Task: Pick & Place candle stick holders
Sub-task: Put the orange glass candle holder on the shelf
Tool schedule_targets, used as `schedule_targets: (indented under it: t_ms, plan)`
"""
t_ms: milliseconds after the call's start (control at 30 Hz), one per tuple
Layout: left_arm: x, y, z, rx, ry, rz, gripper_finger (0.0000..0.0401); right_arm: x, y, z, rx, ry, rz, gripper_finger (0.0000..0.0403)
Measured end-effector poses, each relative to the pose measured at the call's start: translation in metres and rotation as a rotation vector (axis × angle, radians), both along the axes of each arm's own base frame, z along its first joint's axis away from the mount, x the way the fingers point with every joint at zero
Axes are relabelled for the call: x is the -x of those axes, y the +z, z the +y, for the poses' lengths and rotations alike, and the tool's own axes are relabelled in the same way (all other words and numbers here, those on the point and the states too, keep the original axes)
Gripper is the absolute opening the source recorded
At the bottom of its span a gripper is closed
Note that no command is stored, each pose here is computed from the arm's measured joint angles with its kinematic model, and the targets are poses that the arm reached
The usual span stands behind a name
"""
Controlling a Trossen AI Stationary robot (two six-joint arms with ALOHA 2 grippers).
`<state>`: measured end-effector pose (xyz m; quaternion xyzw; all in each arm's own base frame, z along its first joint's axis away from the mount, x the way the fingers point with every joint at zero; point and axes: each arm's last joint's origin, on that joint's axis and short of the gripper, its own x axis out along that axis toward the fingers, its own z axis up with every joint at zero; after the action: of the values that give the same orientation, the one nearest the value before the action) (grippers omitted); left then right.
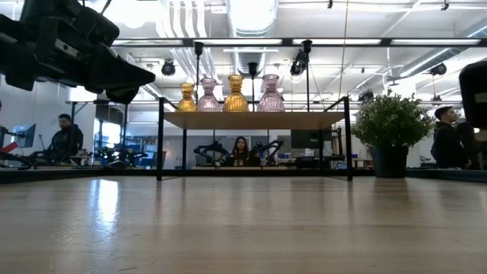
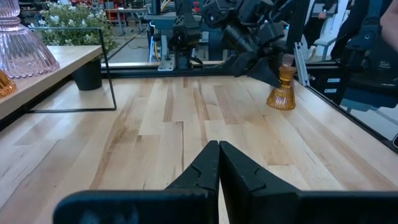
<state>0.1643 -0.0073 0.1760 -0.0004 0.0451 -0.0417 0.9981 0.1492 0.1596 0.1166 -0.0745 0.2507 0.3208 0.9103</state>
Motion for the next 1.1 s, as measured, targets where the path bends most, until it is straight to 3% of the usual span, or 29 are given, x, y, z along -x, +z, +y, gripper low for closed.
schedule_targets:
  t_ms: [633,967,1100]
  plan:
    - [0.000,-0.001,0.000,-0.001,0.000,0.010,0.0012,-0.019,-0.002,0.014,-0.010,-0.031,0.020,0.0201]
    - [0.000,-0.002,0.000,-0.001,0.000,0.023,0.0012,-0.023,-0.002,0.012,-0.017,-0.048,0.011,0.0121]
    - [0.000,-0.002,0.000,-0.001,0.000,0.023,0.0012,-0.025,0.000,0.009,-0.003,-0.053,-0.003,0.0120]
